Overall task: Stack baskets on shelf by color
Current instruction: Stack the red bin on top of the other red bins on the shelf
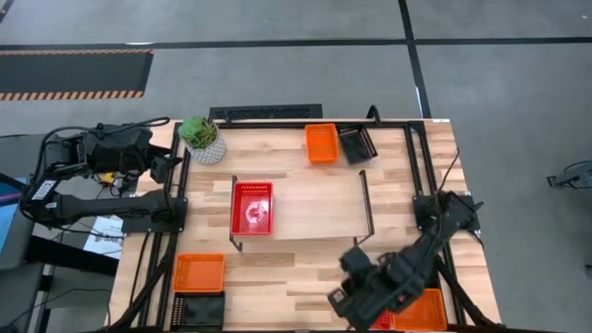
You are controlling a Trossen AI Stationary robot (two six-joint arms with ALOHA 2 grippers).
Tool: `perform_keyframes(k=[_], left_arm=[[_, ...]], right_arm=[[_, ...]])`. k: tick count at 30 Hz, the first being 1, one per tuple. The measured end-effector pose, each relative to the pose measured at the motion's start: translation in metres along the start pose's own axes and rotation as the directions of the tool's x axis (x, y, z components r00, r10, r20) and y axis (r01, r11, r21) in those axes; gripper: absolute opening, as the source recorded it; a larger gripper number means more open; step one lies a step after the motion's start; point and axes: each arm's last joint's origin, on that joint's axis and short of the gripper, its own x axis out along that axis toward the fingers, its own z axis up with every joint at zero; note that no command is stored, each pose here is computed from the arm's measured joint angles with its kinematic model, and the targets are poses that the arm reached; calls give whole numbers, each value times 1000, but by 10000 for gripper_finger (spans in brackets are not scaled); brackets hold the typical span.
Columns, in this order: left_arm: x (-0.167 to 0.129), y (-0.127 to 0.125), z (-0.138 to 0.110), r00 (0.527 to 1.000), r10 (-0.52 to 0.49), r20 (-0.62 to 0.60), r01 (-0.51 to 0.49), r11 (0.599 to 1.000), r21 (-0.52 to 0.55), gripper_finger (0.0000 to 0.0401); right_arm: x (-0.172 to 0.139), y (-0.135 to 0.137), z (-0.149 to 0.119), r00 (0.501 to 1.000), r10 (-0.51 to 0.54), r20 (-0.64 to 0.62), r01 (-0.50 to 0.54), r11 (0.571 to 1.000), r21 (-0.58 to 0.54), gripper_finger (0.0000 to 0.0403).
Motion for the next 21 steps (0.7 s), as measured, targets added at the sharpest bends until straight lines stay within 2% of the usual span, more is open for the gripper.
perform_keyframes(k=[5, 9, 14, 21], left_arm=[[0, 0, 0, 1000, 2, 0, -2, 1000, 0, 249], [0, 0, 0, 1000, 2, 1, -2, 1000, 0, 249], [0, 0, 0, 1000, 2, 0, -2, 1000, 4, 249], [0, 0, 0, 1000, 3, -1, -2, 1000, 2, 249]], right_arm=[[32, -10, -32, 990, -141, -28, 141, 990, 19, 200], [51, -21, -43, 963, -250, -104, 241, 966, -92, 233], [65, -30, -48, 939, -323, -115, 276, 910, -310, 238], [83, -36, -48, 923, -361, -133, 217, 774, -595, 223]])
